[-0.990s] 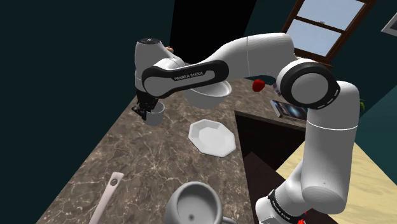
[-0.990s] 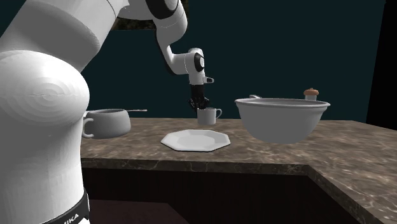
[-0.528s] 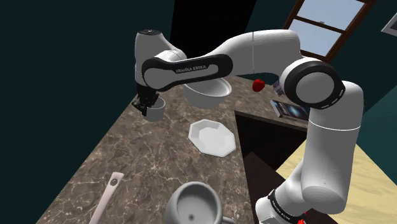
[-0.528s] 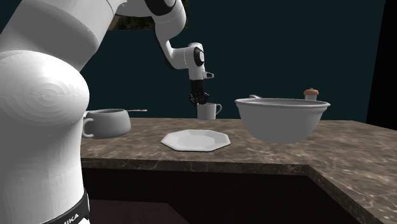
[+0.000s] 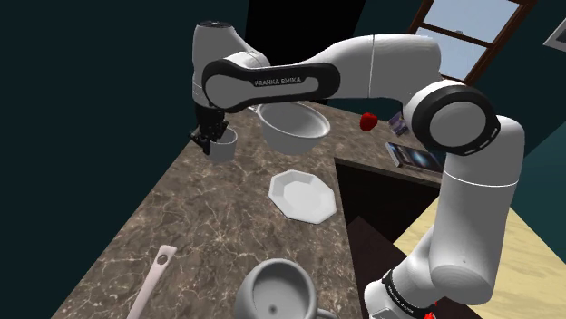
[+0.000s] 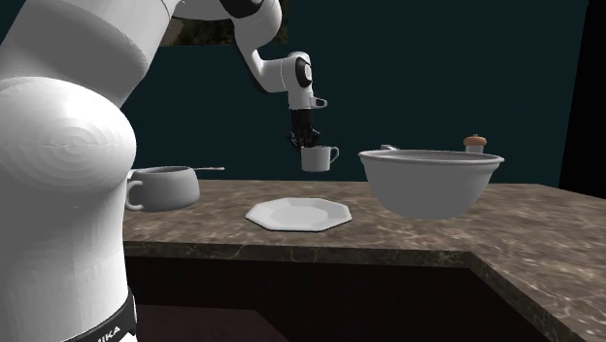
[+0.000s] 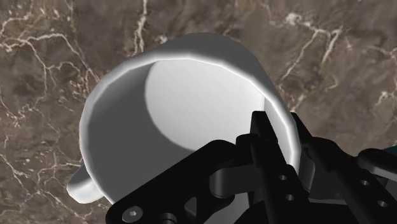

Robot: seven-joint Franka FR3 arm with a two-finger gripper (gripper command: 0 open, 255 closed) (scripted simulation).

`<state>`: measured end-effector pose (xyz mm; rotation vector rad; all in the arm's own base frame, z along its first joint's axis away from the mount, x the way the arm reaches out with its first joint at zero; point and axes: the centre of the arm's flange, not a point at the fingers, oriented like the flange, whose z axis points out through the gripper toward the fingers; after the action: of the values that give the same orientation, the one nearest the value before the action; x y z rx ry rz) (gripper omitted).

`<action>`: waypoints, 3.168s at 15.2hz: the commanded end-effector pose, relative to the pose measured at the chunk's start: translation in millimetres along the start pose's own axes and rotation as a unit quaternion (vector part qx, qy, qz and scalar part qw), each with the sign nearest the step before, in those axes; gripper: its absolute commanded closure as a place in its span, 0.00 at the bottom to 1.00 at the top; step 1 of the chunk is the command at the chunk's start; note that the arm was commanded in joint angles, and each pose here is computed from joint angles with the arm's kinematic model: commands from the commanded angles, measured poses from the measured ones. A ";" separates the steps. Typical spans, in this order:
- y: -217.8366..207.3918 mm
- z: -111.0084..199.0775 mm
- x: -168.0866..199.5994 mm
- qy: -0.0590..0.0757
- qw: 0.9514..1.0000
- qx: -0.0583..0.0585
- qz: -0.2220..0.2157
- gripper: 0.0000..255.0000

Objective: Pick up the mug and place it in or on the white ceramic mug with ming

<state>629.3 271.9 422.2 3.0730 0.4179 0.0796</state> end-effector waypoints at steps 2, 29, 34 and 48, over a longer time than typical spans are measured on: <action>-0.2 -16.6 1.3 0.000 1.000 0.000 0.000 1.00; -59.2 -114.3 -110.2 0.000 1.000 0.000 0.000 1.00; -90.7 -119.8 -168.0 0.000 1.000 0.000 0.000 1.00; -178.9 -135.2 -329.7 0.000 1.000 0.000 0.000 1.00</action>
<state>269.7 360.9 533.0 3.0725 0.4199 0.0797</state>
